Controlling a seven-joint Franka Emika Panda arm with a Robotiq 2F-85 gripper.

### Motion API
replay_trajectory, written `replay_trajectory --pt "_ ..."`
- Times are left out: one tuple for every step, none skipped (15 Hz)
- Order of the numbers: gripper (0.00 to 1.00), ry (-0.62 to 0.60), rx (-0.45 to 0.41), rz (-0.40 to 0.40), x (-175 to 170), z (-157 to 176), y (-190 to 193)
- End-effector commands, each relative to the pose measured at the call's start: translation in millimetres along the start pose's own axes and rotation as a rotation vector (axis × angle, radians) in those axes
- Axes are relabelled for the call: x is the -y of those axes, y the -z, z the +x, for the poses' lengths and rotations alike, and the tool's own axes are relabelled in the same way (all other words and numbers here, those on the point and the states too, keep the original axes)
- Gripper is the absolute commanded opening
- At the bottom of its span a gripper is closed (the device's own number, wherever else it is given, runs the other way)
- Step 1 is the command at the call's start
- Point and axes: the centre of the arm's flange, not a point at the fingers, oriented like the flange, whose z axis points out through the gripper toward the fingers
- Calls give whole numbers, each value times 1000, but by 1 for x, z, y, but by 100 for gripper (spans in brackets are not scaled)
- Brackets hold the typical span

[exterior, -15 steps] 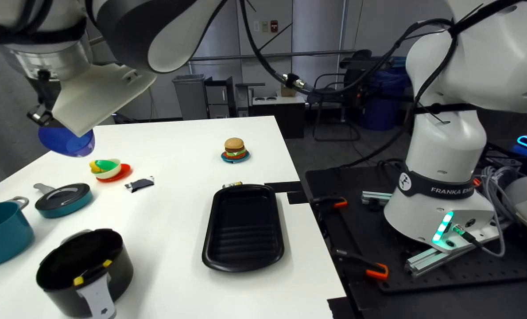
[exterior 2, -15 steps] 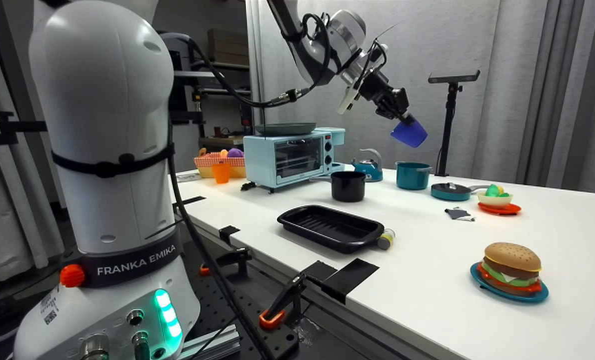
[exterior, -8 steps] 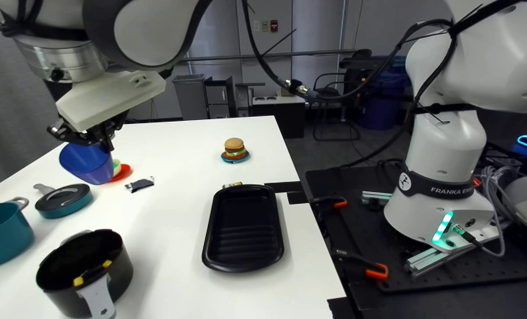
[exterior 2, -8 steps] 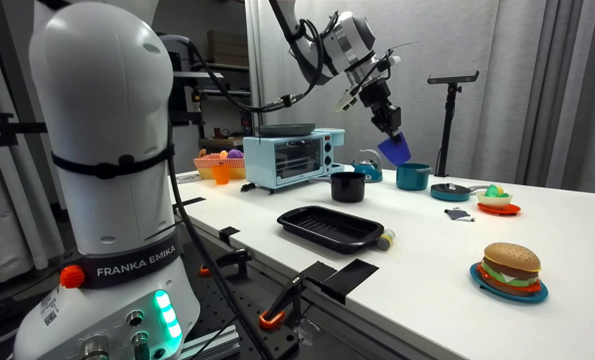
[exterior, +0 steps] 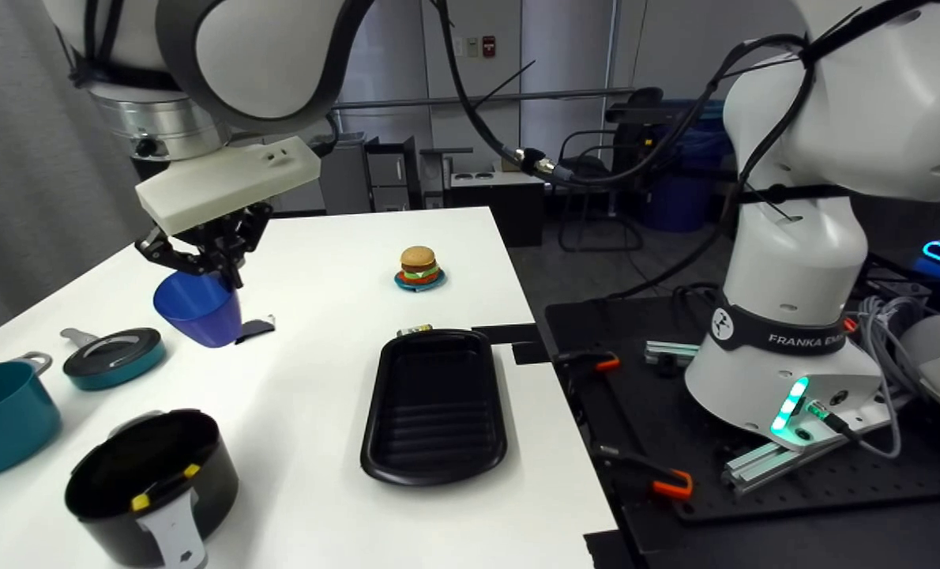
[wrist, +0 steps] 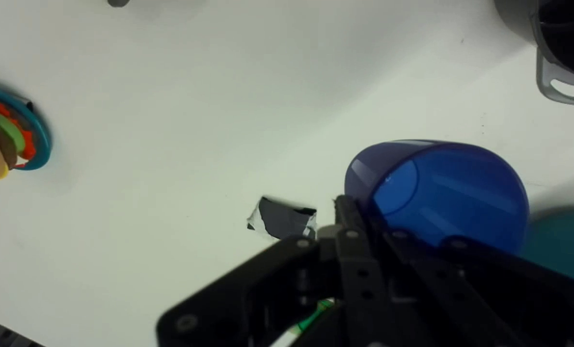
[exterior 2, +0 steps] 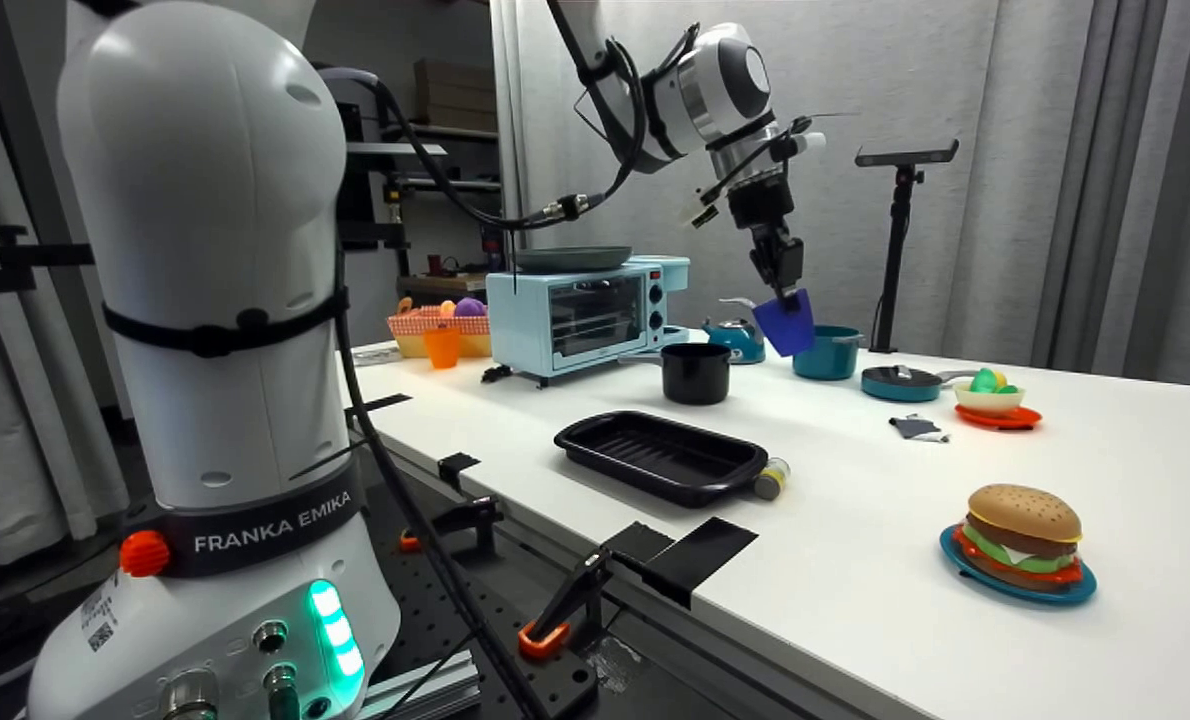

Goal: Pour the contents of the blue cup into the pot

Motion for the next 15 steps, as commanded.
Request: replay_trajectory --pt "1 -8 24 35 -14 -3 -15" --pt "1 -5 22 37 -16 -3 -20" --pt "1 -1 29 39 -18 -3 -25" --pt "1 0 34 43 -19 -2 -30" --pt "1 2 40 51 -19 -1 -35" --pt "1 -3 52 62 -19 -1 -41" --pt "1 -8 62 70 -18 0 -46" --pt "1 -16 77 82 -18 1 -52" --pt "1 -22 87 91 -18 2 -56" --pt "1 -29 99 100 -19 2 -61" --pt "1 -37 111 107 -20 3 -65" --pt "1 -43 122 113 -21 4 -69" --pt "1 -48 132 118 -22 4 -73" --pt "1 -53 142 122 -23 5 -76" --pt "1 -57 151 124 -24 5 -80"
